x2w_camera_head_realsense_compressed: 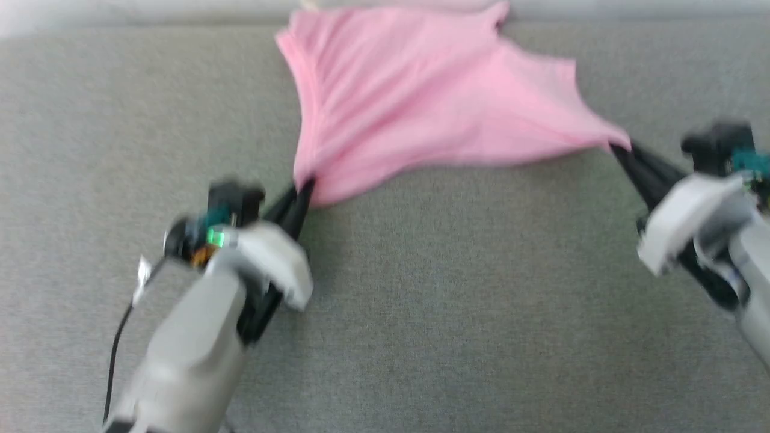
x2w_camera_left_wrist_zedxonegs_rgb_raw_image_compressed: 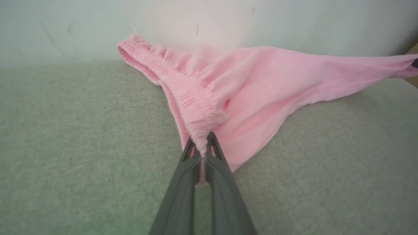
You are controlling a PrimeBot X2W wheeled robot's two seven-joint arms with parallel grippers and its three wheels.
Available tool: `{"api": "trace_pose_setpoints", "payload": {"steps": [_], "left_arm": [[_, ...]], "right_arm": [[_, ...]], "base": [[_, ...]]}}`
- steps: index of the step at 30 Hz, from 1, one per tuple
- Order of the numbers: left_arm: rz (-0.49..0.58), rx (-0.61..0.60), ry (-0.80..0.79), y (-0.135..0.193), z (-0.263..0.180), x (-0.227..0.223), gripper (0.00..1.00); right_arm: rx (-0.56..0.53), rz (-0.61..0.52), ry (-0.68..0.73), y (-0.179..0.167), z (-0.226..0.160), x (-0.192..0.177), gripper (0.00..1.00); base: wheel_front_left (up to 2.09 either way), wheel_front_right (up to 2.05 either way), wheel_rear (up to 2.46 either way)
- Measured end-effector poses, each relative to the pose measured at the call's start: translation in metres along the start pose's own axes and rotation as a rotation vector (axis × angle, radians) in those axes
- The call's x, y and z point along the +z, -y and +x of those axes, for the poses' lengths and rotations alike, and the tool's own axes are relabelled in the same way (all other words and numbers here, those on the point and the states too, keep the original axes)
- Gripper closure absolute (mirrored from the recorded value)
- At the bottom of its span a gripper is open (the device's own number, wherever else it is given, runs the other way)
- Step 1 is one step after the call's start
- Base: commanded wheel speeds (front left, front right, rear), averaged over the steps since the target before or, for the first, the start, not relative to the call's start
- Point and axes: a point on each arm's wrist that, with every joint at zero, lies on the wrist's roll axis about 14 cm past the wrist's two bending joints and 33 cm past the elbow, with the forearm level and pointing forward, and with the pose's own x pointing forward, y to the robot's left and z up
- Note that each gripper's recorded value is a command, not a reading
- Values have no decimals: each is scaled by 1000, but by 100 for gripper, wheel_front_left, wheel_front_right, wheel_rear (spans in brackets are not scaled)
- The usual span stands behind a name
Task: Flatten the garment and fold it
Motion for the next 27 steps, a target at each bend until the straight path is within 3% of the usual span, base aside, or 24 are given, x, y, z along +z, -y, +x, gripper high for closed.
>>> {"api": "trace_pose_setpoints", "payload": {"steps": [11,22,27], "left_arm": [[45,16,4,18,-98,-9,100],[-49,-92,-60,91,-174,-30,100],[-93,-144,-145,120,-201,-54,100]], "right_arm": [[63,21,-91,-21,-86,-18,100],[21,118,-364,-13,-175,-74,100],[24,140,-420,-13,-195,-78,100]], "base": [[0,0,0],[0,0,0],[0,0,0]]}}
